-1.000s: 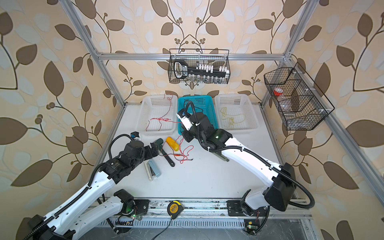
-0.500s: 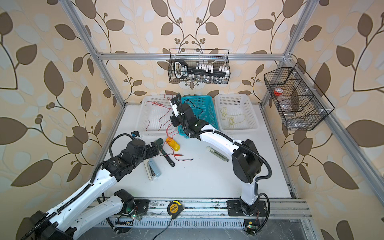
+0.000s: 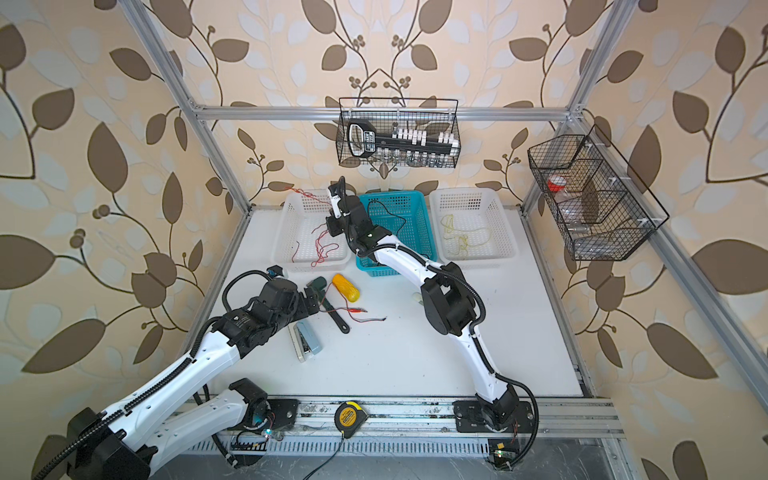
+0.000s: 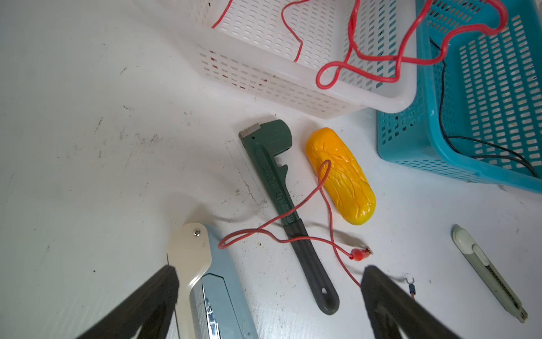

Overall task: Untangle the cables
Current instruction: 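Grasp the red wire and carry it to the white basket with the right gripper, then release the red wire into the white basket and withdraw the right gripper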

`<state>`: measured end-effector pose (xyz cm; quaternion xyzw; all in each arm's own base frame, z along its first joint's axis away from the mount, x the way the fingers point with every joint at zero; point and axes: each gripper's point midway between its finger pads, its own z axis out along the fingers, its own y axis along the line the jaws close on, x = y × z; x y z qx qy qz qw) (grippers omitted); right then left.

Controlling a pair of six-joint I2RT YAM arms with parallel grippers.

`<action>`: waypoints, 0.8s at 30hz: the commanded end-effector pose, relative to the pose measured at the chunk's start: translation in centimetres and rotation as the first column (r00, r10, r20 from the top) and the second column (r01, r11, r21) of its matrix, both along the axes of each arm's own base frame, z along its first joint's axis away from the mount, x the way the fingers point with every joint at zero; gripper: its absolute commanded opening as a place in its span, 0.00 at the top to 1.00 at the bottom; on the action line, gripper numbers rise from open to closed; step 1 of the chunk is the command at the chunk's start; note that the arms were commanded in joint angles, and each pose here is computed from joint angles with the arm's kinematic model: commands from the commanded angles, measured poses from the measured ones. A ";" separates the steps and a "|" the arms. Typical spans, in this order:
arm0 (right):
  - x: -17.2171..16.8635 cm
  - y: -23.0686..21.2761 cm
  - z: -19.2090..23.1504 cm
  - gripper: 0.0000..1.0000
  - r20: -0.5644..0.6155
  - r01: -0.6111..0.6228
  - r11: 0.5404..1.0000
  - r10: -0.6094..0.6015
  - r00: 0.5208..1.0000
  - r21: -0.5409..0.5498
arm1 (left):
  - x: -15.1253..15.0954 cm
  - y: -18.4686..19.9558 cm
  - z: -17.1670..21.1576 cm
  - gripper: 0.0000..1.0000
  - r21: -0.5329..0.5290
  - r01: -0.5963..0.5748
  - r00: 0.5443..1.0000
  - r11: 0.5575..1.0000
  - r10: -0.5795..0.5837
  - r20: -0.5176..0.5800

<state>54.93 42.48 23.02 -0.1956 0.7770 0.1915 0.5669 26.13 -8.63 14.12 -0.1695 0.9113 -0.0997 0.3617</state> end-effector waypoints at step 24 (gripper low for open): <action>-1.5 -4.3 0.9 0.65 -0.061 -0.068 0.997 0.071 0.996 0.049 | 3.1 -0.8 -2.8 0.04 0.136 0.022 0.996 0.990 -0.011 -0.084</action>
